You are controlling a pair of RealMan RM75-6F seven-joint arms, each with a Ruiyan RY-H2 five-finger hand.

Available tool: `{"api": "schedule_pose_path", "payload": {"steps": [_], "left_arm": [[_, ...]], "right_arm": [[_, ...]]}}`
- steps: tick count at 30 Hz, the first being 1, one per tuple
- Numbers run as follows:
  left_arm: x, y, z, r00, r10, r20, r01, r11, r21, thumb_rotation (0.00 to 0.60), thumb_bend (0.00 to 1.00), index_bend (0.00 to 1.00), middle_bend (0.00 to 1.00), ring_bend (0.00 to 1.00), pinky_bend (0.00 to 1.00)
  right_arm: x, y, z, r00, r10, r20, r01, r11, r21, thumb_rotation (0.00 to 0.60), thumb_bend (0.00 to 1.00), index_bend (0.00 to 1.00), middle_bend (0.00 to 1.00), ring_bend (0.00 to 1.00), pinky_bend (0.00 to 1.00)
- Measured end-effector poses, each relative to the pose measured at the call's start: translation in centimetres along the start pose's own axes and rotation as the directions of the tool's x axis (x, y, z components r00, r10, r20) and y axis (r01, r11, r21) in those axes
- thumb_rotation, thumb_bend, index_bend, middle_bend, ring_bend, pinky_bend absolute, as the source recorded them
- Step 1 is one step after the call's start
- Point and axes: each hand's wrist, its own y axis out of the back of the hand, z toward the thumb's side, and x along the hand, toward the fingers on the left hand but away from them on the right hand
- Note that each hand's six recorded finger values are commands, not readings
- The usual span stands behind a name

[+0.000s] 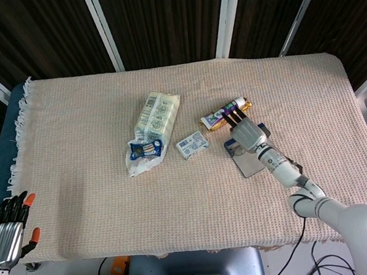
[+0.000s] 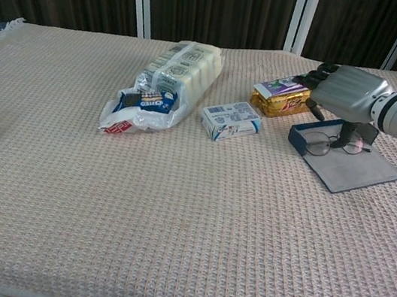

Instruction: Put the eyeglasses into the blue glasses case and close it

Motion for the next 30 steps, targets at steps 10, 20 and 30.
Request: {"api": "schedule_pose_path", "payload": {"steps": [10,20,30], "left_arm": [[-0.1,0.1,-0.1,1.0,0.001,0.0,-0.001,1.0,-0.001,0.6,0.41,0.0,0.0,0.01,0.06],[-0.1,0.1,0.0,1.0,0.002,0.003,-0.002,1.0,-0.001,0.6,0.41,0.0,0.0,0.01,0.06],[-0.5,0.3,0.2,1.0,0.012,0.016,-0.012,1.0,-0.006,0.6,0.41,0.0,0.0,0.01,0.06]], "right_arm": [[-0.3,0.2,0.4,1.0,0.004,0.0,-0.004,1.0,0.003,0.6,0.4,0.65,0.06,0.0,0.0],[0.5,0.5,-0.3,1.0,-0.022,0.006,0.022,0.999,-0.03,0.6,0.4,0.48,0.06,0.0,0.0],[4.2,0.5,-1.5,0.997,-0.077,0.014,0.078,0.989,-0.127,0.6,0.29,0.45,0.04,0.0,0.0]]}}
